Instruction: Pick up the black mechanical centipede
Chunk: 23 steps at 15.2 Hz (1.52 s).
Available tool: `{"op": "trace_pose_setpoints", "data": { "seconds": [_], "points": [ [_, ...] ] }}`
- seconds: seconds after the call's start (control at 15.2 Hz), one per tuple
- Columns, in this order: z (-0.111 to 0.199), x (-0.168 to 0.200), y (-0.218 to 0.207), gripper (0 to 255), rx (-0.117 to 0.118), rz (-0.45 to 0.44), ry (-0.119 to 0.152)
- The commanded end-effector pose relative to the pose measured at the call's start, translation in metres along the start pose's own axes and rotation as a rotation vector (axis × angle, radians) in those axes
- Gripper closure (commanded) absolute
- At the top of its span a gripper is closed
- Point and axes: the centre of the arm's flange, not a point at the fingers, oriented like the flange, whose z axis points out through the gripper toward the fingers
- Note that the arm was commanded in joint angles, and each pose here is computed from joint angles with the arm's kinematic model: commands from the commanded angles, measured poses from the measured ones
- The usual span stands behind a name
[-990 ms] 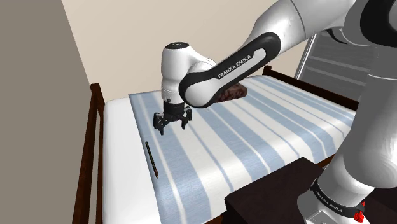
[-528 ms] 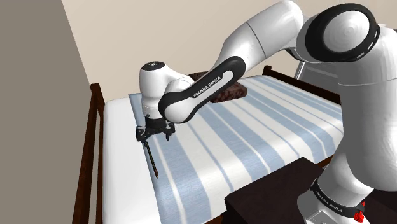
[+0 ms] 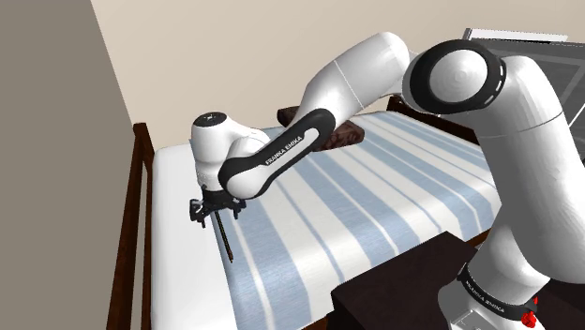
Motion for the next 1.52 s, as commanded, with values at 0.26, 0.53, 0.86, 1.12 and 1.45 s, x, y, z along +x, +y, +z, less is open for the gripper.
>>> {"op": "trace_pose_setpoints", "data": {
  "seconds": [0.26, 0.53, 0.86, 1.12, 1.45],
  "points": [
    [0.018, -0.002, 0.001, 255, 0.000, 0.000, 0.000],
    [0.017, -0.002, 0.002, 255, 0.000, 0.000, 0.000],
    [0.018, -0.002, 0.001, 255, 0.000, 0.000, 0.000],
    [-0.003, 0.000, 0.000, 255, 0.000, 0.000, 0.000],
    [-0.030, 0.004, 0.000, 255, 0.000, 0.000, 0.000]
  ]
}}
